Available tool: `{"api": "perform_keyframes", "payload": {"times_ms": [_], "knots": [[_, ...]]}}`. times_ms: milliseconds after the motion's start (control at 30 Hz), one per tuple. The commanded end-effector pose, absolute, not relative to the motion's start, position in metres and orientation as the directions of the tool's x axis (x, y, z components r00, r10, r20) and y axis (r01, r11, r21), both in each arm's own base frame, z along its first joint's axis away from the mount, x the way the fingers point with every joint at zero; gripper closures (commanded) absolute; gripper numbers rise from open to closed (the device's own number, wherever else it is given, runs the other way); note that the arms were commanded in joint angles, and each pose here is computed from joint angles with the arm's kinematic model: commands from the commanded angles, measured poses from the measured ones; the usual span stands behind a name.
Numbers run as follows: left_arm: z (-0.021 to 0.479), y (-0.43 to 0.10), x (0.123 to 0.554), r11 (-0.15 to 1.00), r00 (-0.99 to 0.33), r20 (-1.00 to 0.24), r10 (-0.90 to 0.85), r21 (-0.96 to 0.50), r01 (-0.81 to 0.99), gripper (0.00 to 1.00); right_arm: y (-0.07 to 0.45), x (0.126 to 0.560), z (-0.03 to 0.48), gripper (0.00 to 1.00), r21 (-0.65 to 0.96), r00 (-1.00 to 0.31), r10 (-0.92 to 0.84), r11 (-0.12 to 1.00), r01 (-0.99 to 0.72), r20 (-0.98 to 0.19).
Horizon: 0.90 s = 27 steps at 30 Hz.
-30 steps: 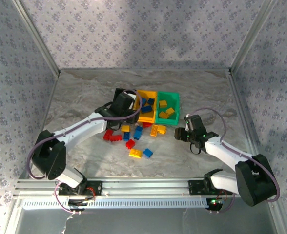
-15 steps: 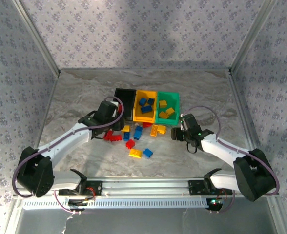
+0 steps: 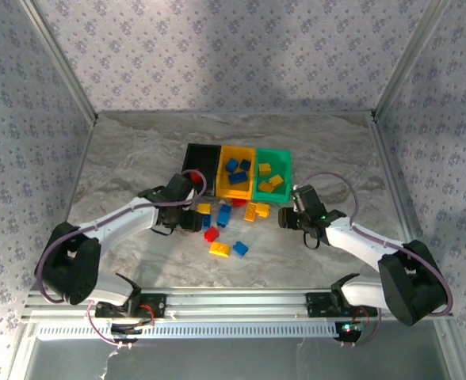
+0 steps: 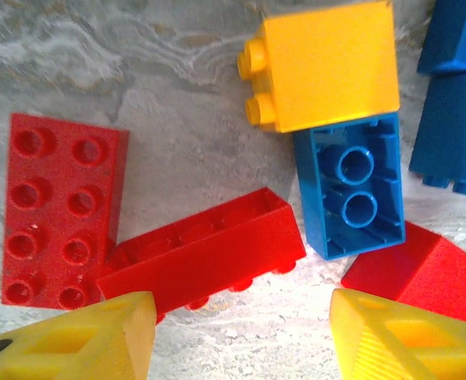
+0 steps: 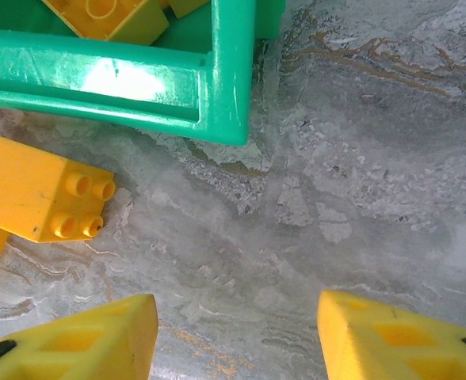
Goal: Sort the legos into containers by color
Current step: Pick up the legos from the center of the table.
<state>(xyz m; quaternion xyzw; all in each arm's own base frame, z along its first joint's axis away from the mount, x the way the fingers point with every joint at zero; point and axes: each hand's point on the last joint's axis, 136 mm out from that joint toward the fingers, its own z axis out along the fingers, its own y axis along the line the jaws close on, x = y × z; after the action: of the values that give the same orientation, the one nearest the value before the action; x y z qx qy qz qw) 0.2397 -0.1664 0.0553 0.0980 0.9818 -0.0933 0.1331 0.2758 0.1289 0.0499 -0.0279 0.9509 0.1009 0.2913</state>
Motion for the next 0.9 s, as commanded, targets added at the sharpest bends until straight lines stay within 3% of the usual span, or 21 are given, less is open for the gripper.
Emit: {"api": "perform_keyframes", "payload": {"times_ms": [0,867], "knots": [[0.062,-0.164,0.234,0.969,-0.956,-0.254,0.146,-0.159,0.191,0.34,0.126,0.281,0.057,0.43,0.156,-0.819,0.003,0.982,-0.106,-0.573],[0.056,-0.154,0.254,0.998,-0.975,-0.215,0.051,-0.027,0.058,0.21,0.125,0.280,0.058,0.42,0.172,-0.812,0.015,0.979,-0.106,-0.583]]}}
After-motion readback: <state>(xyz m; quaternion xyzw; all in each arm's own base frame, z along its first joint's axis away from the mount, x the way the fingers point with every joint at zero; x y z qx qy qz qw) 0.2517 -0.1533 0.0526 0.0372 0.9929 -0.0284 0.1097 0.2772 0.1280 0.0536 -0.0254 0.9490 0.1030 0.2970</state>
